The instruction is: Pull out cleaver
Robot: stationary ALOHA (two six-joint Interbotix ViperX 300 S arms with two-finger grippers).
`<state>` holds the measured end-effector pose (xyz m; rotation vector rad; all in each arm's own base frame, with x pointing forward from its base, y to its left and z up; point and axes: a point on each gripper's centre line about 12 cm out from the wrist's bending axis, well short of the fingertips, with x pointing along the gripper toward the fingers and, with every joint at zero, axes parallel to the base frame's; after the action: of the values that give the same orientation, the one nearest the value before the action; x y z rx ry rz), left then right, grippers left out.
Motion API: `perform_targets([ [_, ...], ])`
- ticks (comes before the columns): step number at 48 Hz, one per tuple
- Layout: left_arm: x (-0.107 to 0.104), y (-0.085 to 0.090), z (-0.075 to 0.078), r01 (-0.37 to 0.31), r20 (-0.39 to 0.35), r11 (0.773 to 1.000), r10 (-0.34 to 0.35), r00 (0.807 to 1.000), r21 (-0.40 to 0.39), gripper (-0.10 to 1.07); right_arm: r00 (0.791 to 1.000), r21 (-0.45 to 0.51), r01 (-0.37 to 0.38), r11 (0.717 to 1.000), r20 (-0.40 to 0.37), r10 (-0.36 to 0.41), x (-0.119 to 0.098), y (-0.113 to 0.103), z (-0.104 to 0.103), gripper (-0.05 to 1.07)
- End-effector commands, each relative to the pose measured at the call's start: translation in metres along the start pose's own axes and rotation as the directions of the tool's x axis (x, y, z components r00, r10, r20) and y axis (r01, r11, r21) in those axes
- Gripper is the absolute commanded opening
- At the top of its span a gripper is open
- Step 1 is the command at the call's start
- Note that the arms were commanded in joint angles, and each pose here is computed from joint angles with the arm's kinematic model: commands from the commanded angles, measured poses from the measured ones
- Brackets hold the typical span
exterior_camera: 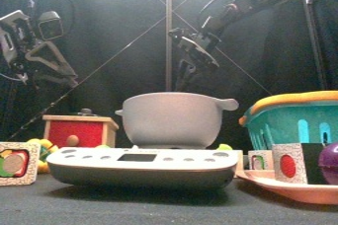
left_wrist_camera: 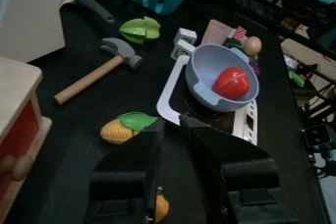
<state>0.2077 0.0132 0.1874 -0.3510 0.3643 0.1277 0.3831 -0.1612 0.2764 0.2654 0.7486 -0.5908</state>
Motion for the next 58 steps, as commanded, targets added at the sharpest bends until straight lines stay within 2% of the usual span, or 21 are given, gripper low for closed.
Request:
perform_targets([
  [1,0.001,-0.003,0.008,0.009,0.020,1.000,-0.009,1.000,0.004,0.66,0.997,-0.008,-0.021,1.000,0.068,0.022,-0.030,0.002,0.010,0.51],
  [21,0.001,-0.004,0.010,0.012,0.030,1.000,-0.012,0.999,0.015,0.66,0.991,-0.058,-0.048,0.997,0.124,0.055,-0.074,0.009,-0.001,0.51],
  [35,0.001,-0.008,0.015,0.035,0.052,0.995,-0.040,0.998,0.095,0.66,0.976,-0.089,-0.106,0.990,0.179,0.121,-0.094,0.017,-0.014,0.51],
  [44,0.001,-0.014,0.022,0.068,0.107,0.983,-0.087,0.990,0.170,0.66,0.952,-0.114,-0.163,0.980,0.243,0.187,-0.107,0.022,-0.023,0.51],
  [52,0.002,-0.014,0.020,0.074,0.102,0.978,-0.096,0.990,0.196,0.66,0.925,-0.111,-0.213,0.971,0.297,0.237,-0.118,0.021,-0.034,0.51],
  [58,0.006,-0.016,0.018,0.081,0.085,0.975,-0.100,0.991,0.208,0.66,0.894,-0.113,-0.266,0.957,0.344,0.289,-0.122,0.024,-0.042,0.51],
])
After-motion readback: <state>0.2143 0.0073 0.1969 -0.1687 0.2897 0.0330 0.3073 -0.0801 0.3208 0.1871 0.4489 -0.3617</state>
